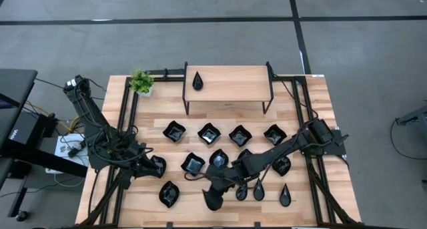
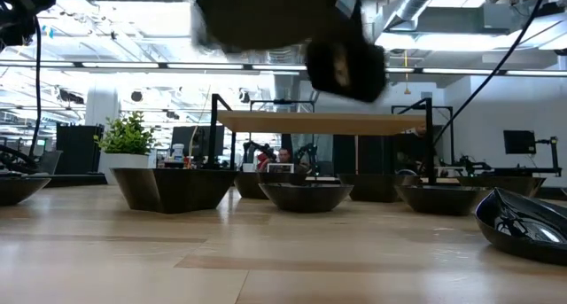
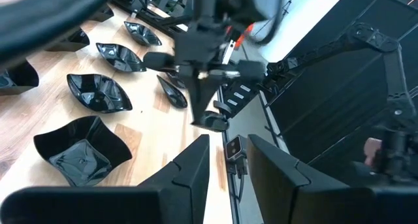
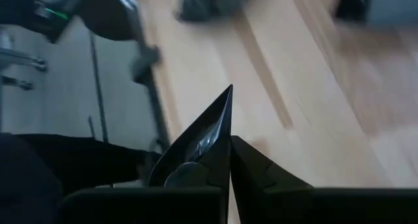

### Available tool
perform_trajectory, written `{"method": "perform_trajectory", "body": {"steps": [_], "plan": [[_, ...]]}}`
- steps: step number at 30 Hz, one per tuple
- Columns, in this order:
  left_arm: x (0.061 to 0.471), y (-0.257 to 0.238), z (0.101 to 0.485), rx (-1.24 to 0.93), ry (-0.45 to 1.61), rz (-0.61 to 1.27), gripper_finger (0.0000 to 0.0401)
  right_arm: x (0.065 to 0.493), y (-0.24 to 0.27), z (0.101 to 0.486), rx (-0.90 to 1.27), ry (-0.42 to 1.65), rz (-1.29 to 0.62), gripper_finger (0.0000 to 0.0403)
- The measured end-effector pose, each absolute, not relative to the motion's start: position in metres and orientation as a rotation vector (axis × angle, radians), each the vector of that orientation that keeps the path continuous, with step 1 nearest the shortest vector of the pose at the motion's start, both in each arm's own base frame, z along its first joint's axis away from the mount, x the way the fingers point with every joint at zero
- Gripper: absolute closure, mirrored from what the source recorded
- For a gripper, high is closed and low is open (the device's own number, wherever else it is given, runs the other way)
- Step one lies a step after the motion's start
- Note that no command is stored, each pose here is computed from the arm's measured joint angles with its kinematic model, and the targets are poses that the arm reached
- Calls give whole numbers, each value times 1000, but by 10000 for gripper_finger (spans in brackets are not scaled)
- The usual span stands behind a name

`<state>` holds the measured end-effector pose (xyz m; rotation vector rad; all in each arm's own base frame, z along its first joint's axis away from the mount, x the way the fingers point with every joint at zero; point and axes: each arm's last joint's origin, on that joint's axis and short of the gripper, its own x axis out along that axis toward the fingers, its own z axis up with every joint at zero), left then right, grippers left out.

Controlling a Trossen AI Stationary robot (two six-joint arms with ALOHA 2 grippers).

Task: Pick & Place Mini shaped plates
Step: Stack the black drop shaped plate on top of the black drop shaped plate on the shelf

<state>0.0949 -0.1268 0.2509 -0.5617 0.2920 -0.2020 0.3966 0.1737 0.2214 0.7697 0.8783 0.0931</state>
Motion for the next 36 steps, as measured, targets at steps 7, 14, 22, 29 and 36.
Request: {"method": "perform_trajectory", "body": {"steps": [7, 14, 22, 29, 36], "plan": [[95, -127, 251, -563, 291, -202, 298, 419, 158, 270, 712, 712, 169, 403], [95, -127, 252, -574, 284, -206, 298, 437, 126, 308, 597, 558, 193, 403], [96, -127, 254, -589, 270, -205, 298, 447, 71, 347, 483, 481, 111, 403], [103, -123, 262, -591, 164, -133, 298, 439, 19, 392, 316, 467, -44, 403], [116, -111, 283, -482, -30, -73, 298, 418, -36, 421, 274, 522, -206, 403]]}}
